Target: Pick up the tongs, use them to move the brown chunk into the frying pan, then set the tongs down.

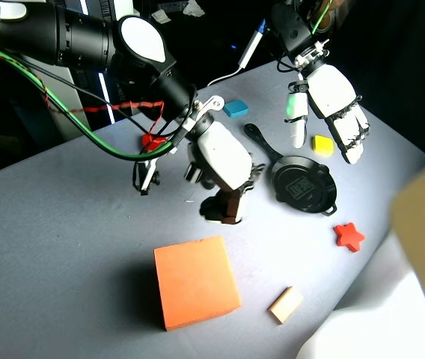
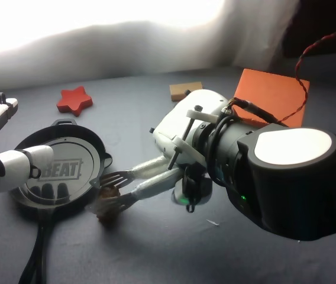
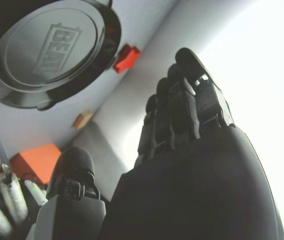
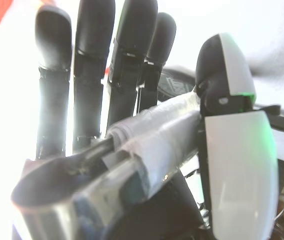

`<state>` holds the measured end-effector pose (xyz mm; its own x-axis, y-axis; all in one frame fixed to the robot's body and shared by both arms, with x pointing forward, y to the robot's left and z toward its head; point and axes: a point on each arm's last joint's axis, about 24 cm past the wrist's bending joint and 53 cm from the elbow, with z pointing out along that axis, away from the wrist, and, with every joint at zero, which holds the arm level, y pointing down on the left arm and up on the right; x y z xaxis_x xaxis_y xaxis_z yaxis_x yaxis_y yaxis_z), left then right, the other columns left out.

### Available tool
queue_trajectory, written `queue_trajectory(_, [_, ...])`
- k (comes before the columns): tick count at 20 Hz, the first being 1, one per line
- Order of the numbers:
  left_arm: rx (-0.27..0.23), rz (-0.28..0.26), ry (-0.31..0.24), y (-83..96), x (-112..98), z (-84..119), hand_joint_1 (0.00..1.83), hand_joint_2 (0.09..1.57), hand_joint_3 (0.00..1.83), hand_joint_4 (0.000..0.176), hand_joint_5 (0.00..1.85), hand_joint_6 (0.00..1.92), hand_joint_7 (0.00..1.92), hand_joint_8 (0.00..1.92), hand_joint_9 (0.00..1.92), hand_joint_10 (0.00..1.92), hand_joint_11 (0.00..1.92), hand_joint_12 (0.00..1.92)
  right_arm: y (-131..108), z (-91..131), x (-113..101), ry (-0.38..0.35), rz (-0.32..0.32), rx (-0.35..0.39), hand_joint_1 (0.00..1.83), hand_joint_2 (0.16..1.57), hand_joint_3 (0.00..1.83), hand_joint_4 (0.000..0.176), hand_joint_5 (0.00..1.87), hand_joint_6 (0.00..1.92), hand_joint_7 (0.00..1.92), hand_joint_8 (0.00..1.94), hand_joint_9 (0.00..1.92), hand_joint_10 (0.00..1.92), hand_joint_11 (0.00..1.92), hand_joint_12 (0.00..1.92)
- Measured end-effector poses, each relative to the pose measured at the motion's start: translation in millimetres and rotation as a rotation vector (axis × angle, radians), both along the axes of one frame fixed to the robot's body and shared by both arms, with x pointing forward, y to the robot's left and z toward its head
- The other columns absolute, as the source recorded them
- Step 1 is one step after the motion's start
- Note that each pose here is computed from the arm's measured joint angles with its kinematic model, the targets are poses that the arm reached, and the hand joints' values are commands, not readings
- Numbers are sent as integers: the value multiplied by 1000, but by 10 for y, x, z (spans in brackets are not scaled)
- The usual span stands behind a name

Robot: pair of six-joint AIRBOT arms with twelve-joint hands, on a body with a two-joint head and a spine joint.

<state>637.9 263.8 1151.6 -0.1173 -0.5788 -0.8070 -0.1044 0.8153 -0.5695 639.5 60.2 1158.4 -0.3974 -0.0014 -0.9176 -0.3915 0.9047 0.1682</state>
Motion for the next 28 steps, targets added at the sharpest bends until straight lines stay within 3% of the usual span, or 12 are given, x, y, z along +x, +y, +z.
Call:
queue_trajectory(1, [0, 0, 0, -1, 0, 0, 0, 1283, 1, 0, 75, 11, 174, 7, 204, 7, 0, 875, 0, -9, -4, 5, -1, 1, 533, 1359, 6, 0, 1190, 1549, 1460, 1602, 1397, 1798, 997, 1918])
queue_trajectory(2, [0, -1, 0, -1, 0, 1, 0, 1286, 2, 0, 71, 6, 167, 2, 194, 2, 0, 836, -4, -12, -3, 5, -1, 1, 572, 1366, 0, 44, 1231, 1581, 1494, 1689, 1457, 1862, 1047, 1920])
queue_trajectory(3, [0, -1, 0, -1, 0, 1, 0, 1284, 1, 0, 55, 2, 158, 0, 186, 1, 0, 812, -6, -9, 0, 4, -1, 0, 587, 1372, 1, 150, 1258, 1598, 1505, 1729, 1476, 1882, 1053, 1921])
queue_trajectory(4, [0, 0, 0, -1, 0, 0, 0, 1287, 1, 0, 45, 1, 150, 1, 176, 1, 0, 778, -13, -7, 3, 3, -2, 0, 572, 1383, 4, 171, 1283, 1630, 1509, 1723, 1482, 1891, 1124, 1921])
queue_trajectory(8, [1, 0, 1, 0, -2, -3, 0, 1271, 0, 0, 36, 2, 135, 1, 161, 2, 0, 732, -30, 1, 4, -1, -3, -1, 673, 1384, 0, 176, 1321, 1748, 1551, 1866, 1590, 1921, 1355, 1921])
queue_trajectory(10, [1, 1, 1, 2, -1, -3, 0, 1270, 0, 0, 41, 4, 154, 6, 178, 9, 0, 802, -35, 4, 2, -2, -2, -2, 717, 1382, 0, 176, 1309, 1787, 1547, 1926, 1617, 1921, 1434, 1921])
queue_trajectory(15, [2, 1, 2, 5, -3, -8, 0, 1287, 5, 0, 37, 1, 149, 1, 182, 6, 0, 771, -82, -49, -35, 0, 1, -15, 897, 1392, 1, 176, 1342, 1919, 1586, 1941, 1689, 1921, 1723, 1921])
queue_trajectory(21, [4, 8, -3, 36, 11, 3, 0, 1274, 0, 0, 45, 3, 151, 5, 179, 3, 0, 798, -85, -10, -23, -4, 2, -13, 988, 1402, 3, 176, 1375, 1921, 1587, 1941, 1688, 1921, 1766, 1921])
queue_trajectory(28, [2, 7, -2, 32, 10, -1, 0, 1266, 0, 0, 36, 2, 126, 1, 160, 3, 0, 754, -112, 39, 4, -11, -3, -11, 968, 1409, 3, 176, 1350, 1921, 1566, 1941, 1665, 1921, 1720, 1921])
